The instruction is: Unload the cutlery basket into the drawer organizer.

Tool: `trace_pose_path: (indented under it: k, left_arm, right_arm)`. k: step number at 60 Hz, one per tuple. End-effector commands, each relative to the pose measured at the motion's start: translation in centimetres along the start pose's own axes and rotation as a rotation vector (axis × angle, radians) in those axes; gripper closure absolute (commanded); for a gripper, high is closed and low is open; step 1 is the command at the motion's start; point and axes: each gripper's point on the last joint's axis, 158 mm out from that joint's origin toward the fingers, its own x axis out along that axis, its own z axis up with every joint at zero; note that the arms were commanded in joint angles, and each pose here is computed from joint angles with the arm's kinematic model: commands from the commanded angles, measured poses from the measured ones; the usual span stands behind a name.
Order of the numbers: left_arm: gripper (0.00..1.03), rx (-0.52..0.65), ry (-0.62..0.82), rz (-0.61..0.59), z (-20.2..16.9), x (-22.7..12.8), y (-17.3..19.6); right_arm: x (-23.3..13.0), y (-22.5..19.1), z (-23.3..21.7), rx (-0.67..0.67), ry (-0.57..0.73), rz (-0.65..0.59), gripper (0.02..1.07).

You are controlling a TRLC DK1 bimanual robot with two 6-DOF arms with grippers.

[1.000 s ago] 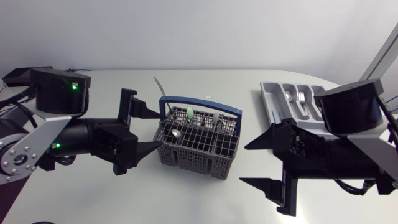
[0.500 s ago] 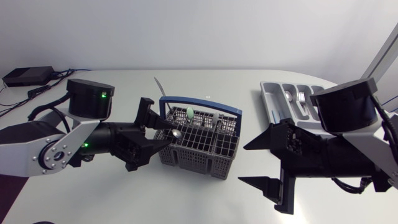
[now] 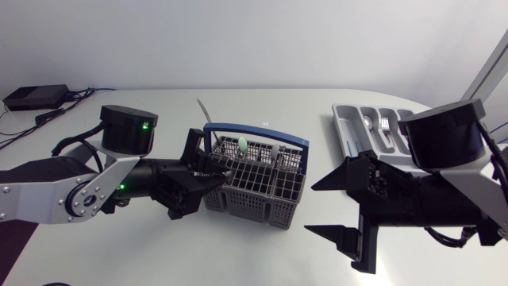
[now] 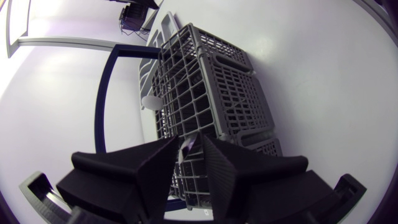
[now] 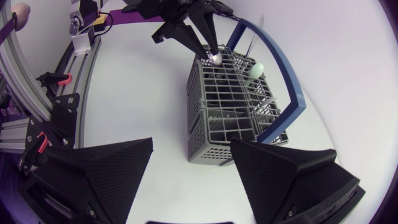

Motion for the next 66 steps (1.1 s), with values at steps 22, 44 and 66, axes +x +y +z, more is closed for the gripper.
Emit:
trace_pose_path:
  k: [22,44,66]
  left_arm:
    - [0.89,0.091,0.008,0.042,-0.8,1.3,0.8]
    - [0.96,0.091,0.013,0.070,-0.4,0.5,2.0]
    - [0.96,0.104,0.030,0.112,0.1,-1.9,3.9]
  right_arm:
    - [0.0,0.1,-0.6,0.020,-0.005,-0.008,0.17]
    - [0.0,0.1,-0.5,0.018,-0.007,-0.009,0.17]
    - [-0.5,0.1,0.0,0.006,-0.021,-0.017,0.17]
